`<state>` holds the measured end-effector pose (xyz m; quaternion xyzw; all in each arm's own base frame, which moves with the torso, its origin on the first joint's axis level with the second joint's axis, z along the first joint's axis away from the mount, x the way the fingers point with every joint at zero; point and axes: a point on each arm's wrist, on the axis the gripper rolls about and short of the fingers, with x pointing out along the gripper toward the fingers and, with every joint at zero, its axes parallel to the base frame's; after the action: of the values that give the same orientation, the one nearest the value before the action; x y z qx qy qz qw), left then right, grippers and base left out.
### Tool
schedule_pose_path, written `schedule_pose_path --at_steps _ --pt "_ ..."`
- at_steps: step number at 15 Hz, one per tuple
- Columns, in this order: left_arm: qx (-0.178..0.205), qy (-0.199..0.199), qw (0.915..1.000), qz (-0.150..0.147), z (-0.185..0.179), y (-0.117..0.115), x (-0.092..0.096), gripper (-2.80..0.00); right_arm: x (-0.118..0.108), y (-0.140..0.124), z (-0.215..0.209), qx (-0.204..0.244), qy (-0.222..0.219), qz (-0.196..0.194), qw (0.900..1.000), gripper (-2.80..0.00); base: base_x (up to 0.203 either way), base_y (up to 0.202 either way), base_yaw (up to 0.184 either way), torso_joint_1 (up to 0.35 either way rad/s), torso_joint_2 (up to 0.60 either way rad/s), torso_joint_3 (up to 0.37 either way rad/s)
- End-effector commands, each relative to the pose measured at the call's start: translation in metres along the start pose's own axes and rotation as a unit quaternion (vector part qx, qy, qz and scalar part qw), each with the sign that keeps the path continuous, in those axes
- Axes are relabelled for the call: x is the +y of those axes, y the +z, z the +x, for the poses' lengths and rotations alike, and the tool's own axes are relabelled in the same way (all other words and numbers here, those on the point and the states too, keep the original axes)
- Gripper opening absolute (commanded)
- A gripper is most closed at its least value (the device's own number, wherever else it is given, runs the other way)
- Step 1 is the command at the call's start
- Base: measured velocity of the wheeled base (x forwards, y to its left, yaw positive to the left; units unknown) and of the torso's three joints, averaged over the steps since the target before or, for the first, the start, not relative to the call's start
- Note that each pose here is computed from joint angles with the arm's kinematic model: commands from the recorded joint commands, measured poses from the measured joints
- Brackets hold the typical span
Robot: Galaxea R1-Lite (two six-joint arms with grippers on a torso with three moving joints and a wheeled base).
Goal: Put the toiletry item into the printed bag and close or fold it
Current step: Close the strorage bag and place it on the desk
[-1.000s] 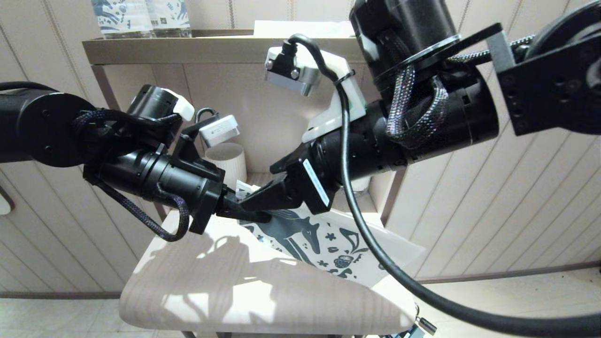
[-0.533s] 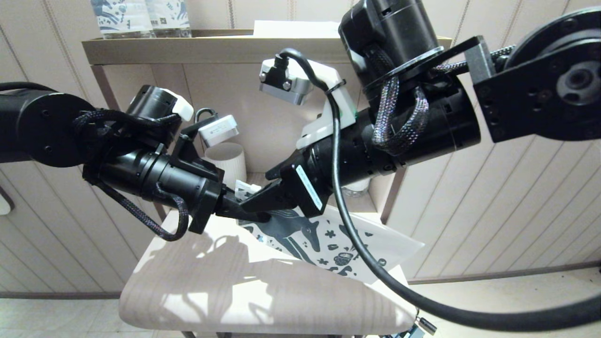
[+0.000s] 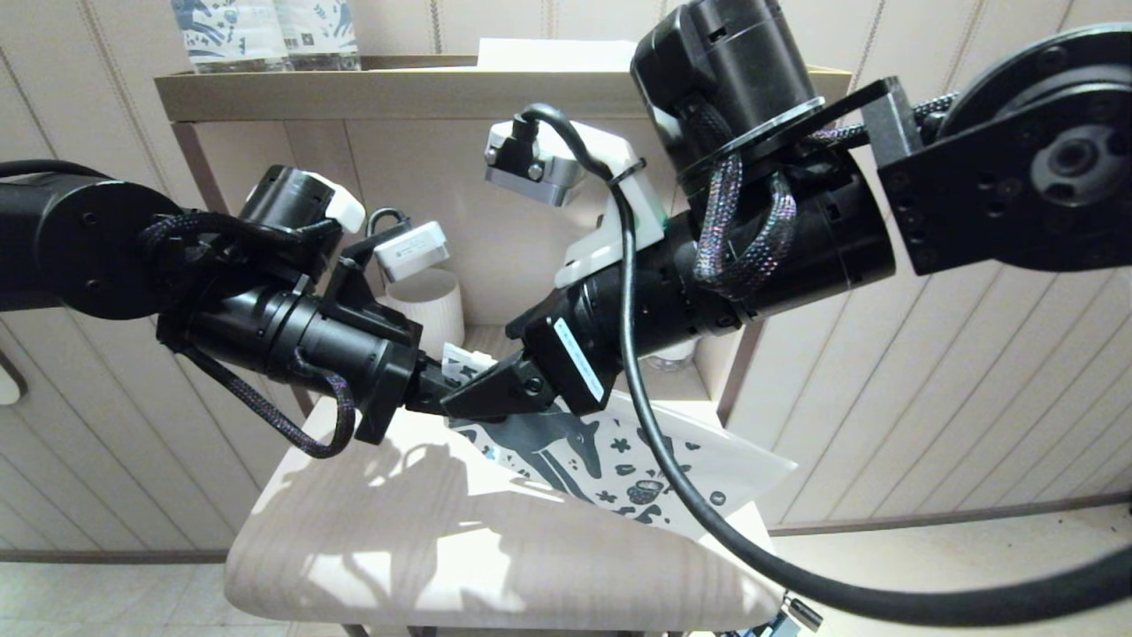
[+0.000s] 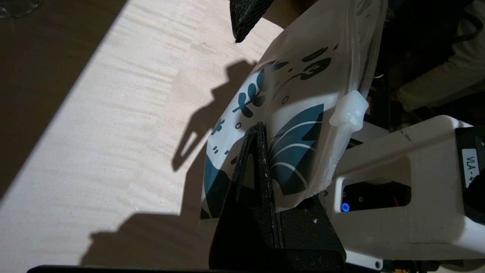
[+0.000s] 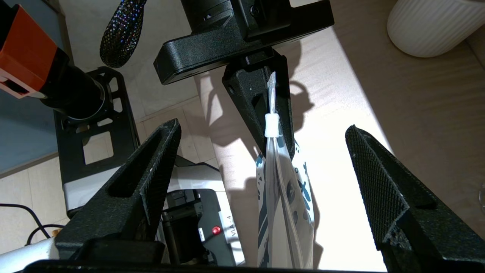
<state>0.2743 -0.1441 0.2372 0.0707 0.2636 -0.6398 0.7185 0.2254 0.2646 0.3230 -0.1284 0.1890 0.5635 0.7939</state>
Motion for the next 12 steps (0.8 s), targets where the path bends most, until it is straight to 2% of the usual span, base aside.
schedule_pose_path --at_steps 1,4,11,12 --pt "0.000 -0.003 1.0000 0.000 0.0002 -0.0005 0.0000 -2.80 0.0002 -0.0001 0.0002 0.001 0.002 0.000 1.000 0.00 0.000 0.000 0.000 0.000 0.00 0.000" --pt "-0.001 -0.012 0.9999 0.008 0.0012 -0.0029 -0.0002 -2.80 0.0011 -0.0025 -0.0014 0.007 0.001 -0.004 1.000 0.00 0.000 0.000 0.000 0.000 0.00 0.000" --pt "-0.001 -0.011 0.9999 0.007 0.0007 -0.0037 0.0004 -2.80 0.0000 -0.0013 0.0015 0.003 0.003 -0.003 1.000 0.00 0.000 0.000 0.000 0.000 0.00 0.000" --pt "-0.001 -0.011 0.9999 0.006 0.0009 -0.0040 0.0004 -2.80 0.0000 -0.0012 0.0014 0.003 0.004 -0.003 1.000 -2.80 0.000 0.000 0.000 0.000 0.00 0.000"
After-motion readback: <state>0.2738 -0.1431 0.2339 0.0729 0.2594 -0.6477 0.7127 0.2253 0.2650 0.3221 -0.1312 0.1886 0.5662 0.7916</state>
